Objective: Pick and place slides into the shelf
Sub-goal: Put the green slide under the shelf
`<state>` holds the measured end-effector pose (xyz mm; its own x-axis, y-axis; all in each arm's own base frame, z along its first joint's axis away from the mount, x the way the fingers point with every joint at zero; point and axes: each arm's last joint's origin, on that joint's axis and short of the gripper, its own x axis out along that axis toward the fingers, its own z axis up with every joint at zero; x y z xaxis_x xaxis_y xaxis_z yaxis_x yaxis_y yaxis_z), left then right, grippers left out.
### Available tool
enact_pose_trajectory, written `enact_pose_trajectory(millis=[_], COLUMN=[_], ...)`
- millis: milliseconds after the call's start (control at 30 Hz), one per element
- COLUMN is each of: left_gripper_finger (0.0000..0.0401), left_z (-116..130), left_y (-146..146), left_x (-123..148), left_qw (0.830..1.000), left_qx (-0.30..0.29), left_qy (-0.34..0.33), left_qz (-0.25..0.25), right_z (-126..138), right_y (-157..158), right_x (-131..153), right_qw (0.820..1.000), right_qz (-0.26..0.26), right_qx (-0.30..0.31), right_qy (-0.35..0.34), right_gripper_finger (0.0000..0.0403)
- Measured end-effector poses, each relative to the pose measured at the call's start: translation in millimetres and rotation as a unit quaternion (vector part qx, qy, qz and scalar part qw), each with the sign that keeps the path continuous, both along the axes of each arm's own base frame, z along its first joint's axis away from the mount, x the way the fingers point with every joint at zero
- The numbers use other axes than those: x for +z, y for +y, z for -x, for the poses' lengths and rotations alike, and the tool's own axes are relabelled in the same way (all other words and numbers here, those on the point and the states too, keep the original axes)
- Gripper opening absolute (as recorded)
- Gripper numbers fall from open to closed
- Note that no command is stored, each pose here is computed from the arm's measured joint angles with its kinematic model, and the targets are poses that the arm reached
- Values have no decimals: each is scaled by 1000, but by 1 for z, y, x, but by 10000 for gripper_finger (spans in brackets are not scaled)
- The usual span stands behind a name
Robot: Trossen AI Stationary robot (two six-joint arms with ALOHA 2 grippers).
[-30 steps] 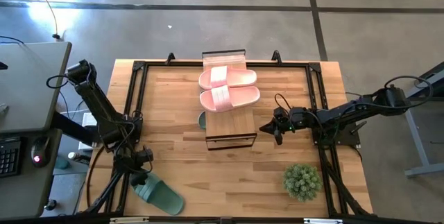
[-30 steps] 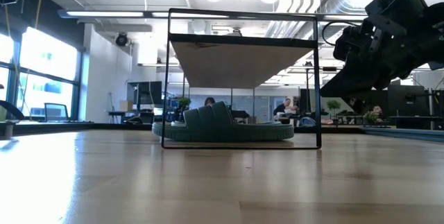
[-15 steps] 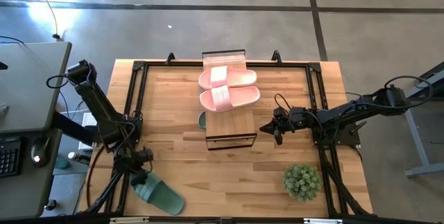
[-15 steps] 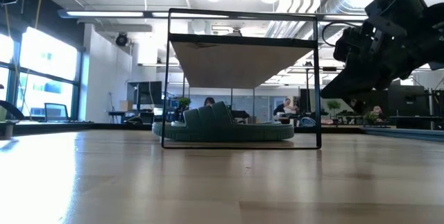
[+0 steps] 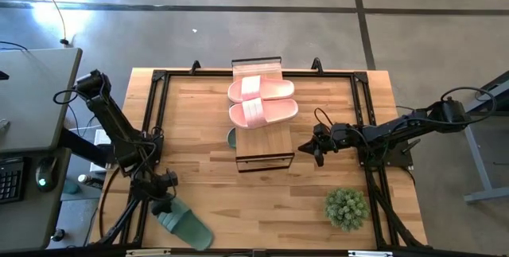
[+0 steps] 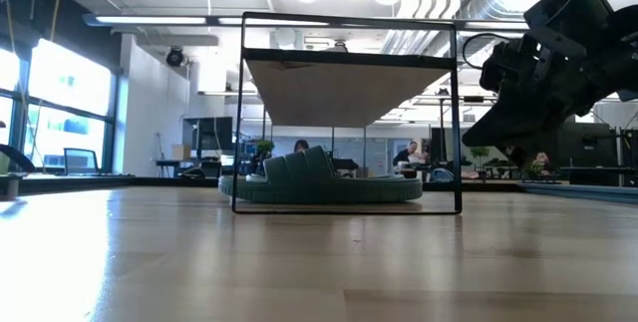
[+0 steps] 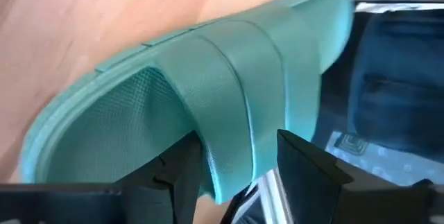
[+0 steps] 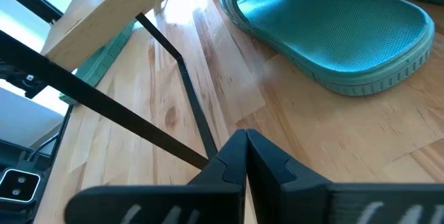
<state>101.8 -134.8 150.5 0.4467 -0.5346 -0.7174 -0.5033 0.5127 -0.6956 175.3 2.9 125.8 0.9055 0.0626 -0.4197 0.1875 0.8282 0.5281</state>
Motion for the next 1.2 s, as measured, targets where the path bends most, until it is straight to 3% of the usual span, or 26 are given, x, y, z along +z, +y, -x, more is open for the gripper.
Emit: enact_pose_trajectory(millis=[200, 767, 1000, 1200], left_gripper_finger=[152, 12, 5, 3], left_z=[-3, -15, -19, -23], left_y=[-2, -15, -15, -11], left_x=[2, -4, 0, 3], left_qw=[999, 997, 990, 975], left_qx=[11, 9, 36, 109], left_qy=[-33, -79, -132, -184], left_qz=[-2, 4, -17, -54], right_z=[0, 0, 0, 1], right_y=[0, 0, 0, 0], right_x=[0, -1, -1, -1], right_qw=[1000, 1000, 1000, 1000], right_qz=[0, 7, 10, 14], right_qx=[0, -1, 1, 2], right_qy=[2, 5, 6, 6], right_gripper_finger=[0, 0, 0, 0])
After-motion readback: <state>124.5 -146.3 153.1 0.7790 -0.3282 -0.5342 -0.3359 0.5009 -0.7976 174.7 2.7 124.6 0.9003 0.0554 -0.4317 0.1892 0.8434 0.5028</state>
